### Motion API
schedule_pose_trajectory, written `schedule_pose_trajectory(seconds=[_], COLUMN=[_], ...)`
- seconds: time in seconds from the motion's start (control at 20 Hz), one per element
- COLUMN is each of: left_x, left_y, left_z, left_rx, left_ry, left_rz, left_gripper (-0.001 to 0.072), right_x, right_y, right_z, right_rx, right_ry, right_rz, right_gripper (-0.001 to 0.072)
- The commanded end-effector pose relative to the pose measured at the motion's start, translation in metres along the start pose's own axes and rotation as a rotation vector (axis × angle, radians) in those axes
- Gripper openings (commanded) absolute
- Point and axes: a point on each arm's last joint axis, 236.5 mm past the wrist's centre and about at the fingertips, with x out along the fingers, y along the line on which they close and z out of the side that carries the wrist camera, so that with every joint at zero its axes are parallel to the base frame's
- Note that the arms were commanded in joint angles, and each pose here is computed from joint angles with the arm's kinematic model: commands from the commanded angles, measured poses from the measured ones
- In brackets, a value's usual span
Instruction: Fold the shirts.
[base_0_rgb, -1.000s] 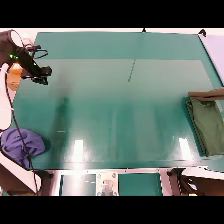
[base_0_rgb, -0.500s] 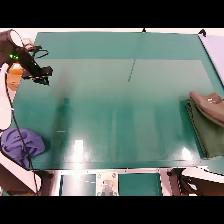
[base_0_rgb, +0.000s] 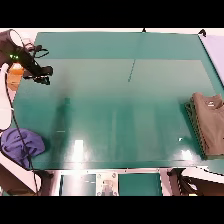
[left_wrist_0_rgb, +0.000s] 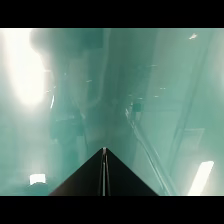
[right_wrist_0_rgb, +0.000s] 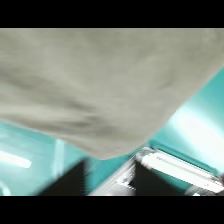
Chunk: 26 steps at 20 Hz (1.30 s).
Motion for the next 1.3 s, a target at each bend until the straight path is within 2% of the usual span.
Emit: schedule_pose_trajectory(seconds=[0.0,0.15,0.35,0.5,0.7,0.95,1.25], left_x=[-0.007,-0.035,-0.067,-0.068,-0.050,-0.047,-0.046], left_y=[-0.013,-0.033,-0.068,-0.090,-0.095,-0.085,-0.085], left_z=[-0.004,-0.009,-0.049,-0.105,-0.182,-0.223,-0.225], left_rx=[0.016,0.058,0.135,0.173,0.151,0.154,0.152], left_ry=[0.003,-0.053,-0.115,-0.134,-0.132,-0.115,-0.107], left_rz=[-0.053,-0.057,-0.038,-0.048,-0.082,-0.072,-0.072], left_gripper=[0.0023,0.0023,0.0023,0.0023,0.0023,0.0024,0.0024], right_x=[-0.032,-0.070,-0.061,-0.016,0.024,0.037,0.037], right_y=[0.061,0.147,0.209,0.215,0.226,0.235,0.236], right_z=[0.011,0.008,-0.060,-0.125,-0.194,-0.232,-0.235], right_rx=[-0.096,-0.289,-0.544,-0.686,-0.831,-0.970,-0.982], right_ry=[-0.104,-0.309,-0.351,-0.301,-0.256,-0.232,-0.229], right_rz=[0.127,0.263,0.317,0.312,0.389,0.388,0.387], right_gripper=[0.0059,0.0019,0.0018,0.0018,0.0020,0.0020,0.0021])
